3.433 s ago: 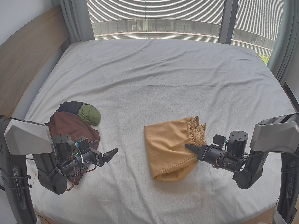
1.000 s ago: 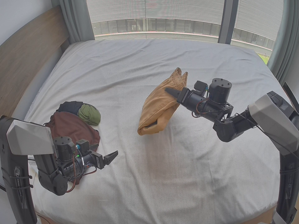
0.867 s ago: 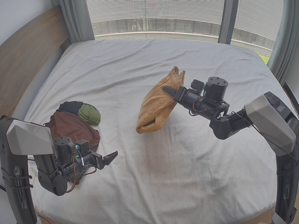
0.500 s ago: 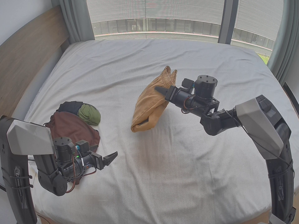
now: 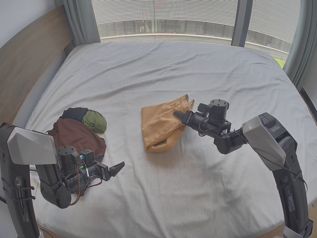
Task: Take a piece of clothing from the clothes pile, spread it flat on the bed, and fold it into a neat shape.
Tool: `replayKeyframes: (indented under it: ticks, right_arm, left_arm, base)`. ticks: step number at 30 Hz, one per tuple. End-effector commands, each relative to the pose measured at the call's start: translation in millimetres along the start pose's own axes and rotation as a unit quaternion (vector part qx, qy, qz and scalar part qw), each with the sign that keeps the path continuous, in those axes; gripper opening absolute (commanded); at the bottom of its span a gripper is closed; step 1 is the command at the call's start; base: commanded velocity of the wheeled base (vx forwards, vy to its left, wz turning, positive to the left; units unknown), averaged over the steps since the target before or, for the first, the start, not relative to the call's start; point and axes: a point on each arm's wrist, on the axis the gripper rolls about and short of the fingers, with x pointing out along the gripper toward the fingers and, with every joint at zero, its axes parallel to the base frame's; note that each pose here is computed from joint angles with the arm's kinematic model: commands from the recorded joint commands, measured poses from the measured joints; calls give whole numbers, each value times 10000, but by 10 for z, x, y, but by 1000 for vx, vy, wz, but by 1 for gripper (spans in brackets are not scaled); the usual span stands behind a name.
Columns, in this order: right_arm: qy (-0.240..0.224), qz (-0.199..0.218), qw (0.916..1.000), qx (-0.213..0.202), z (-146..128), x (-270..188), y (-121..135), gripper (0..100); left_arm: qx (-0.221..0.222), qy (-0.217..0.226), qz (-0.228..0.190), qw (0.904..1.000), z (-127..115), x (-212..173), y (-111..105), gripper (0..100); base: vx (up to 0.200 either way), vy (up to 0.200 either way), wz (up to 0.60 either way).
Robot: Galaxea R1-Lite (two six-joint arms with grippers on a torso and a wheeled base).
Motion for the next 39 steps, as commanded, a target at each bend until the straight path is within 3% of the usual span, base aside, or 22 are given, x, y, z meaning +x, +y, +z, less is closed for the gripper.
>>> replayKeyframes:
  ticks: [1,9,26,27,30,39]
  right_arm:
    - [119,-242,9996,117,-129,-122,-178,0]
    - [85,-333,9993,112,-455,-241,-252,0]
    - [-18,-408,9991,100,-565,-308,-357,0]
    - [-37,-432,9990,94,-549,-327,-365,100]
    - [-41,-515,9986,122,-506,-399,-385,100]
    - [-574,-799,9950,-165,63,-830,-431,100]
  left_arm:
    - [7,-26,-4,10000,6,0,-1,100]
    - [10,-25,-11,10000,4,5,-4,100]
    - [12,-32,-12,10000,8,4,-5,100]
    - [10,-25,-11,10000,4,5,-4,100]
    - [12,-32,-12,10000,8,4,-5,100]
    - [7,-40,-4,10000,11,6,-4,100]
  base:
    - [0,0,0]
    - [0,0,0]
    - [0,0,0]
    - [0,0,0]
    - [0,0,0]
    - [0,0,0]
